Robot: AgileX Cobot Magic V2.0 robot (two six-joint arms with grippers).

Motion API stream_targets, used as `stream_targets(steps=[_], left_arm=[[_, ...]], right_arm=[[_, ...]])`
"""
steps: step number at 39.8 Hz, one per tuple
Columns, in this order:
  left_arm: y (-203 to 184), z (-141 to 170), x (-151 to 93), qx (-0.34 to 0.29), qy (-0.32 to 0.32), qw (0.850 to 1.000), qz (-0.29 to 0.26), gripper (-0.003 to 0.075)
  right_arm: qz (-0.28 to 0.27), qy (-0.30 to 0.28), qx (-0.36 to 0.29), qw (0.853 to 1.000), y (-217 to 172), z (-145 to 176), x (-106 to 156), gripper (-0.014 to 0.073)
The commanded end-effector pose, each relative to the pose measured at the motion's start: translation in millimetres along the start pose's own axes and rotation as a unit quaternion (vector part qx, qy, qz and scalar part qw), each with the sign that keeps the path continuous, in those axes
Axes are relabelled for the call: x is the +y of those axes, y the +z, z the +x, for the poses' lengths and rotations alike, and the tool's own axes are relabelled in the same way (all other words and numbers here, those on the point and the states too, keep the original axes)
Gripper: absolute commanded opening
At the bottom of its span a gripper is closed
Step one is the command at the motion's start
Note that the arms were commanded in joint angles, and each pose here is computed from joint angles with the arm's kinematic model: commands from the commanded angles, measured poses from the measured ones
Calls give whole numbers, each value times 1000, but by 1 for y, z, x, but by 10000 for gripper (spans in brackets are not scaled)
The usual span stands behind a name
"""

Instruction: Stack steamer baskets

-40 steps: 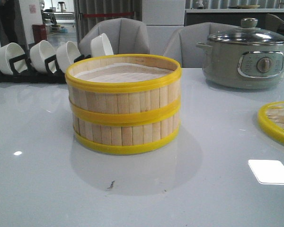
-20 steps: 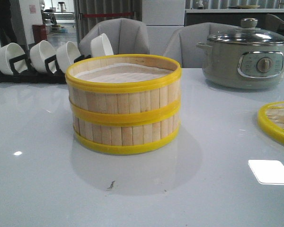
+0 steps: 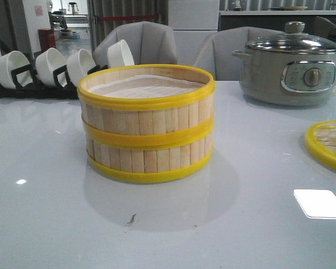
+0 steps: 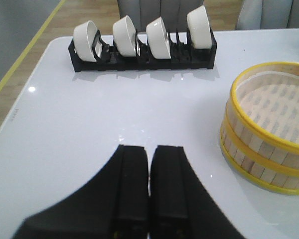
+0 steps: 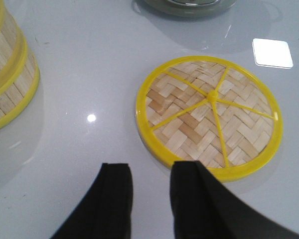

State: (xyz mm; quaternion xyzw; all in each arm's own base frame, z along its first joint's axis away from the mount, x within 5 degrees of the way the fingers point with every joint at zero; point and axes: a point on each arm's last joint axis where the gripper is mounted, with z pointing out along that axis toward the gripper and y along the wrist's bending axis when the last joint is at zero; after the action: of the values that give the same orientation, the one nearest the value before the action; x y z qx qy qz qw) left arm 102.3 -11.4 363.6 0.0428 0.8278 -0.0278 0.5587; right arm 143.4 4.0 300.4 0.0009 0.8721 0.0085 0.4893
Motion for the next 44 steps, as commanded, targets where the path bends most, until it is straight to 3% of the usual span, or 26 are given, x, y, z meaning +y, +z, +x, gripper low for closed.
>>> stream_targets(steps=[1, 31, 34, 40, 44], left_arm=[[2, -8, -2, -58, -7, 998, 12, 87], [9, 2, -2, -39, -2, 999, 7, 87], [9, 2, -2, -39, -2, 999, 7, 87], [9, 2, -2, -39, -2, 999, 7, 87], [9, 2, -2, -39, -2, 999, 7, 87]], right_arm=[[-2, -3, -56, 998, -6, -18, 0, 313], [-1, -3, -47, 999, -5, -16, 0, 308], [-1, -3, -43, 999, -5, -15, 0, 251], [0, -3, -28, 1000, -5, -12, 0, 24], [0, -3, -30, 1000, -5, -13, 0, 30]])
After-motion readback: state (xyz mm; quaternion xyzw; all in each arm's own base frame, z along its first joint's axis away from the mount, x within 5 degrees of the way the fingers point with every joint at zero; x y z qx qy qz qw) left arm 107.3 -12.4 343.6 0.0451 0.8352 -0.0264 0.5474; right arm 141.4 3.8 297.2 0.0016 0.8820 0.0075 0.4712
